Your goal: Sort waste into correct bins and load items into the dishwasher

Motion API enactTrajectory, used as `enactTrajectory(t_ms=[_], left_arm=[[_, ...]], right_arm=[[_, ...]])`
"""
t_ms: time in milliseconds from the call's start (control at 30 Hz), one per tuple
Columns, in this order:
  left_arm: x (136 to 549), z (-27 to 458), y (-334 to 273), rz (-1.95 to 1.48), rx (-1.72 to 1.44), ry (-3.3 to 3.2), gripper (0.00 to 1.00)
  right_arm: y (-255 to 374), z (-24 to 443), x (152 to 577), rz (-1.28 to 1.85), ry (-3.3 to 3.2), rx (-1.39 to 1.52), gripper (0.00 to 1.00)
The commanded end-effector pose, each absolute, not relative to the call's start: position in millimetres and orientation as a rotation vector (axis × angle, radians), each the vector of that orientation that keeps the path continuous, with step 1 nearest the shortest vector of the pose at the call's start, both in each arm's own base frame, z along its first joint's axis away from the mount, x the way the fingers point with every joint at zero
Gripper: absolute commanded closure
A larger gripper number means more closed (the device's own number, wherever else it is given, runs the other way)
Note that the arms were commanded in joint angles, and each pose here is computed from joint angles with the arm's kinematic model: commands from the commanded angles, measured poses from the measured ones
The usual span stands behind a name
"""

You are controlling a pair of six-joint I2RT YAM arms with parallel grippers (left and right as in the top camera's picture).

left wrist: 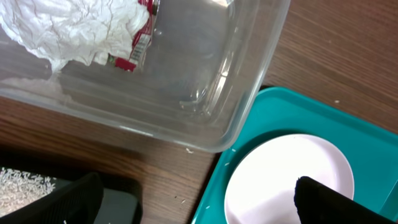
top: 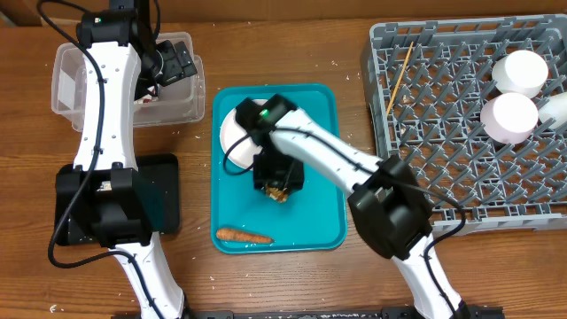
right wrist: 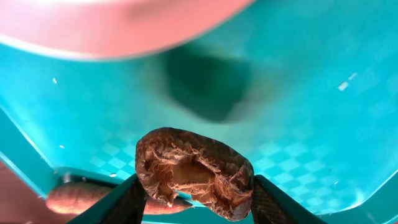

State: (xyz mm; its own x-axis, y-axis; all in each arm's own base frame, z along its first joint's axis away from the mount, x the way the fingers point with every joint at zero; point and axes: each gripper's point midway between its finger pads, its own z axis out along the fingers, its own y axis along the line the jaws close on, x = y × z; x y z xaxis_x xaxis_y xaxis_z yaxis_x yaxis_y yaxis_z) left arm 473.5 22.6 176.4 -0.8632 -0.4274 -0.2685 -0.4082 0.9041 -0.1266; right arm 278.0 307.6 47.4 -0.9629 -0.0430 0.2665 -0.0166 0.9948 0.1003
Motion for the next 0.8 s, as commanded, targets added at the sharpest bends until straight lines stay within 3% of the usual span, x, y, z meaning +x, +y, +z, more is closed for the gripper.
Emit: enactTrajectory(t_ms=[0,133,267,433,567,700,767], left_arm=[[472.8,177.4,24.5,-0.099,-0.639,2.776,0.00],[471.0,176.9,23.0,-0.104,-0.638,2.785,0.00],[465.9,175.6,15.6,-0.157,-0.632,2.815,0.00],[465.3,178.8,-13.0,-0.348,-0.399,2.855,0.00],[461.7,182.0,-43.1,-0.465,-0.192,2.869,0.00],[459.5,180.7,-56.9,-0.436,-0.128,2.882,0.00],[456.9,180.2,-58.6,-0.438,-0.126,2.892,0.00]], right_arm=[[322.9,57.5,278.9,-0.351,-2.795,0.176,0.44],[331.1,60.0,271.5,-0.401,-2.767,0.253,0.39],[337.2,60.0,264.0,-0.395,-2.762,0.286,0.14],[334.1,62.4,266.9,-0.393,-2.767,0.273,0.12],[301.7,83.4,302.4,-0.353,-2.854,0.173,0.14],[234.4,135.5,356.8,-0.223,-3.058,0.009,0.12],[200.3,165.0,379.7,-0.208,-3.145,-0.104,0.00]])
